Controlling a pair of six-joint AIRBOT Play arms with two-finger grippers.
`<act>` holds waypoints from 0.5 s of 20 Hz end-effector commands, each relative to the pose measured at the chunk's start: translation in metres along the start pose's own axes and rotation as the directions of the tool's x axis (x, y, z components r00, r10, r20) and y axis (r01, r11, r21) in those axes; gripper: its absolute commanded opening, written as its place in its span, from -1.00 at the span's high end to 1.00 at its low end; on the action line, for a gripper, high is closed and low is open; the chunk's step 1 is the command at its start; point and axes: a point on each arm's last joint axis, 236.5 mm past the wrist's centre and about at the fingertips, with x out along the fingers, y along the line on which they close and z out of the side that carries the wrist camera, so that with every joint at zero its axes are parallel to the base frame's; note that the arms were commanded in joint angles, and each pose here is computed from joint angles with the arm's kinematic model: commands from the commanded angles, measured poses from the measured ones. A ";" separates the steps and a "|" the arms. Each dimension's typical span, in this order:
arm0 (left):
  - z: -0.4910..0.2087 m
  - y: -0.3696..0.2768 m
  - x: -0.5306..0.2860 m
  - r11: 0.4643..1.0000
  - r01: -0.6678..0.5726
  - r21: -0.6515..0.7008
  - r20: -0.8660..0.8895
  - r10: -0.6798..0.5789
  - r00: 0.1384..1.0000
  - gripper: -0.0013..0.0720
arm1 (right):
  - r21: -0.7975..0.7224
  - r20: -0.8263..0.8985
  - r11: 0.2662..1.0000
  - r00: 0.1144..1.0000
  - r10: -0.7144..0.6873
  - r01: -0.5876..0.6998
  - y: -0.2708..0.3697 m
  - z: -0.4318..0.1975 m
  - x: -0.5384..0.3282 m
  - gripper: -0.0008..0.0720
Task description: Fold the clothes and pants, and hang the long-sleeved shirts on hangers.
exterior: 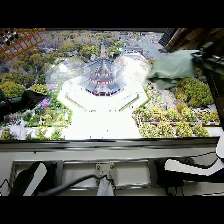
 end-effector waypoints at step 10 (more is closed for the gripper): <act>-0.006 -0.020 0.010 0.998 0.045 0.033 -0.018 -0.045 0.999 0.42 | 0.294 0.094 0.789 0.805 -0.586 0.540 -0.215 -0.020 -0.140 0.92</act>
